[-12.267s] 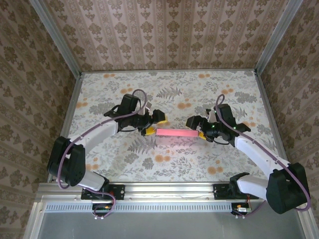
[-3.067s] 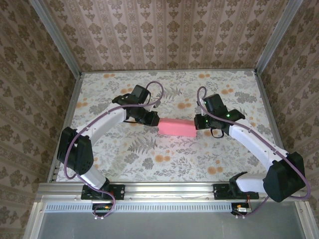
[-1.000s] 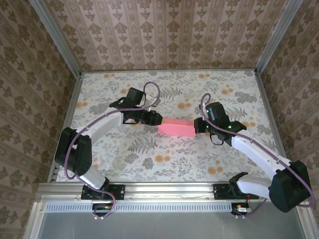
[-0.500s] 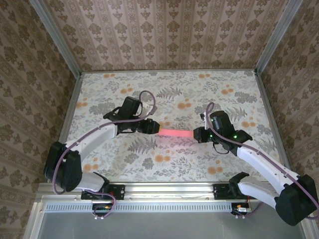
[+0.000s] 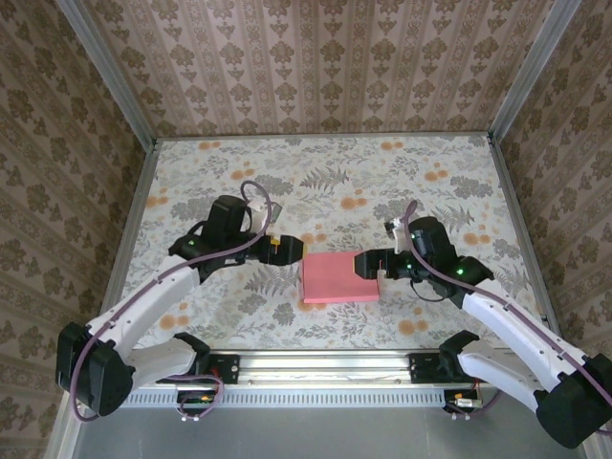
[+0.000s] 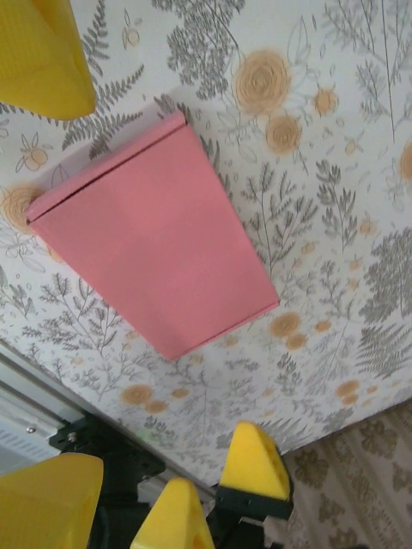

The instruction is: Fold the paper box

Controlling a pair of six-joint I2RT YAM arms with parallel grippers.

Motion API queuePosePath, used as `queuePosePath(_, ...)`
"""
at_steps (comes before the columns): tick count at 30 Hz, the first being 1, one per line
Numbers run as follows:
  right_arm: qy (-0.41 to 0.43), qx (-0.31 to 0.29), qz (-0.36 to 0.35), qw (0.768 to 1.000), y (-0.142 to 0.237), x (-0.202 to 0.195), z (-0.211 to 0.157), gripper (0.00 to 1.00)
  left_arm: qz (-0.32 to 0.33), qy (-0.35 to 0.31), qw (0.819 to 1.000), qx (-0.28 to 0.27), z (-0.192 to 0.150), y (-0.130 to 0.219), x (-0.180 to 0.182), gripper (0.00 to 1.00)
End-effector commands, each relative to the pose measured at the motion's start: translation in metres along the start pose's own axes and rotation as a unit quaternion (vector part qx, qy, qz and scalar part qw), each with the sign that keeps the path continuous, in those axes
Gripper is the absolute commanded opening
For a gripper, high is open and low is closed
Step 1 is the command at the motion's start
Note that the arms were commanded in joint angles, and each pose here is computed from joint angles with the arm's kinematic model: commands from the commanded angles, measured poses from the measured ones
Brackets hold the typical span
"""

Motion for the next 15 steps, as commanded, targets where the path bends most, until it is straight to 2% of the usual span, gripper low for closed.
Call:
queuePosePath(1,-0.047,0.012,-0.055,0.997,-0.003,-0.011,-0.009,1.00,0.036,0.033,0.999,-0.001,-0.002,-0.008,0.017,1.00)
queuePosePath(15,-0.112,0.063,-0.138,0.982,-0.047,-0.047,-0.051,1.00,0.108,0.114,0.987,-0.017,-0.010,-0.064,0.083,1.00)
Point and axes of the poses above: each hand's point on the last joint's axis, 136 mm out from that joint toward the fingers, its own y axis back along the fingers, its own x axis along the line the jaws close on, z = x × y, the point moved 10 cm from there along y, back along the fingers, and after that the axes turned 14 degrees about y, right-handed, at the moved point
